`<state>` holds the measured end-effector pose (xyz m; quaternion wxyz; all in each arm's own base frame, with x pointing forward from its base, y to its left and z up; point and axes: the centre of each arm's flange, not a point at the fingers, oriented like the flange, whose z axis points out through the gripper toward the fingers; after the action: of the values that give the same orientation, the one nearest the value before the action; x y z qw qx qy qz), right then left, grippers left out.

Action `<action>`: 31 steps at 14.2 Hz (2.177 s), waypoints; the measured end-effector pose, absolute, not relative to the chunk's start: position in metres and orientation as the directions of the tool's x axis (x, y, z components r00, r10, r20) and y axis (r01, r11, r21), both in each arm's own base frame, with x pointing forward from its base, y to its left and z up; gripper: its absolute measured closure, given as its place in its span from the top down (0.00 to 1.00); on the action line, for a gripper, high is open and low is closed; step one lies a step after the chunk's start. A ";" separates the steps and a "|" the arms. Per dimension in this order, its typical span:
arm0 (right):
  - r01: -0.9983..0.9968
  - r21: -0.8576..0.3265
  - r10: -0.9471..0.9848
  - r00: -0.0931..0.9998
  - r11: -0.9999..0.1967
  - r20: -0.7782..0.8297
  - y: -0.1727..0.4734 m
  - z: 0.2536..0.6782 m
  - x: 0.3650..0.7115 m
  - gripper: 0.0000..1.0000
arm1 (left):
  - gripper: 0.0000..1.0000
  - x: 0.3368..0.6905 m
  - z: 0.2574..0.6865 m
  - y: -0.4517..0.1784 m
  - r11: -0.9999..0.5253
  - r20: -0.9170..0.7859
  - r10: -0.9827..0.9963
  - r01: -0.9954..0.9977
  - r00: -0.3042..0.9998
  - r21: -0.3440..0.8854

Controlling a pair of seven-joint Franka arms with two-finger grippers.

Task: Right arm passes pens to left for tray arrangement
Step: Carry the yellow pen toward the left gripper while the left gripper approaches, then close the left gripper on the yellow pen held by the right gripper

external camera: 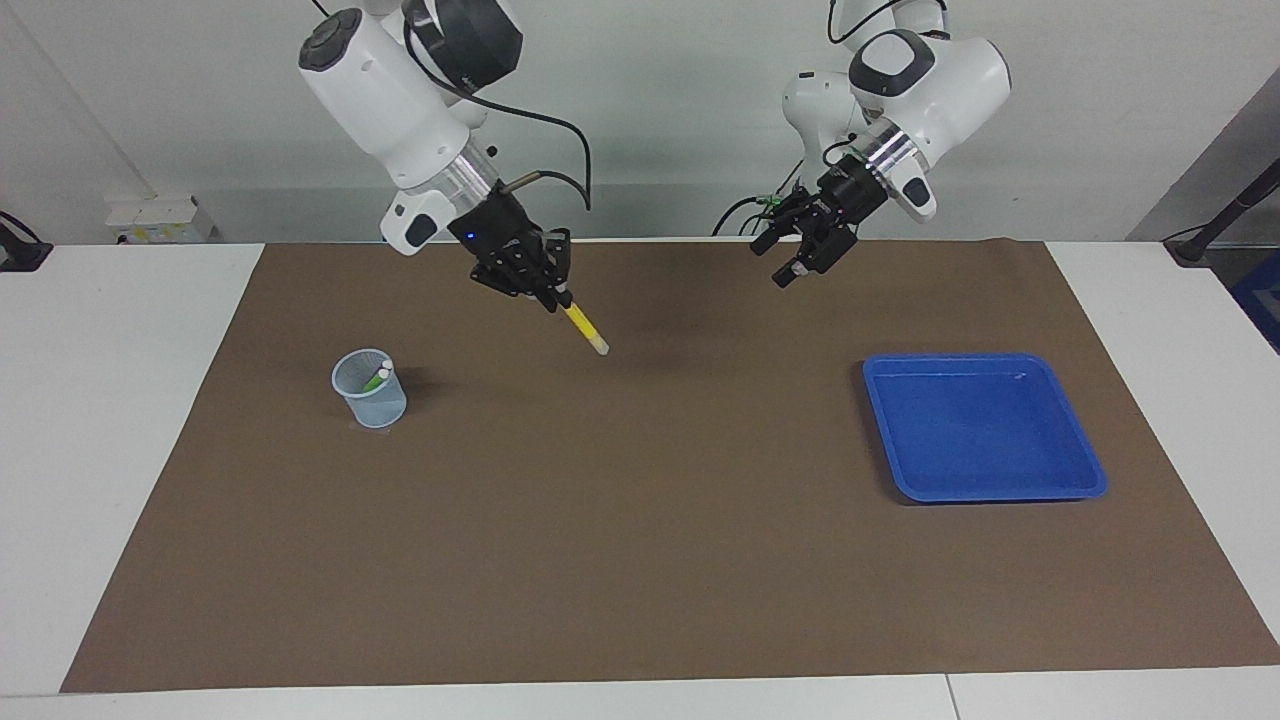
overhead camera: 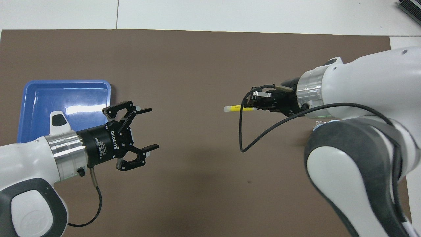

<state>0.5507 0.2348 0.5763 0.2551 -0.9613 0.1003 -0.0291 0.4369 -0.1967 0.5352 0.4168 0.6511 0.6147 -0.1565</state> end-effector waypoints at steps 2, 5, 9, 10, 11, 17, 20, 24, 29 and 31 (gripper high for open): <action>-0.230 -0.531 -0.266 0.964 -0.816 -0.010 0.271 0.573 0.539 0.17 | 1.00 0.432 0.536 -0.217 0.152 -0.725 0.669 0.924 0.165 0.351; -0.231 -0.546 -0.264 0.964 -0.805 -0.019 0.314 0.568 0.519 0.17 | 1.00 0.425 0.534 -0.241 0.223 -0.753 0.646 0.914 0.121 0.338; -0.222 -0.545 -0.249 0.968 -0.809 -0.024 0.323 0.565 0.513 0.17 | 0.99 0.424 0.529 -0.247 0.251 -0.776 0.624 0.918 0.091 0.309; -0.223 -0.545 -0.251 0.968 -0.809 -0.024 0.323 0.565 0.514 0.17 | 1.00 0.424 0.528 -0.247 0.251 -0.777 0.624 0.918 0.088 0.306; -0.224 -0.545 -0.251 0.968 -0.808 -0.024 0.322 0.565 0.514 0.17 | 1.00 0.424 0.524 -0.248 0.249 -0.776 0.626 0.921 0.083 0.300; -0.225 -0.544 -0.252 0.967 -0.808 -0.025 0.322 0.565 0.514 0.17 | 1.00 0.426 0.488 -0.273 0.229 -0.765 0.643 0.942 0.044 0.247; -0.225 -0.544 -0.253 0.967 -0.808 -0.025 0.321 0.564 0.515 0.17 | 0.91 0.428 0.488 -0.278 0.226 -0.767 0.640 0.943 0.045 0.243; -0.225 -0.544 -0.253 0.967 -0.808 -0.025 0.321 0.564 0.515 0.17 | 0.90 0.433 0.495 -0.287 0.247 -0.781 0.622 0.937 0.043 0.248; -0.226 -0.544 -0.254 0.967 -0.808 -0.025 0.321 0.564 0.515 0.17 | 0.90 0.436 0.491 -0.293 0.248 -0.779 0.626 0.936 0.041 0.248; -0.227 -0.544 -0.254 0.967 -0.808 -0.025 0.320 0.564 0.515 0.17 | 0.80 0.436 0.491 -0.293 0.248 -0.779 0.626 0.936 0.041 0.248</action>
<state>0.5152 0.3205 0.5644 0.2828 -0.9505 0.1266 -0.0245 0.4361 -0.2926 0.4912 0.4223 0.5848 0.6677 -0.1840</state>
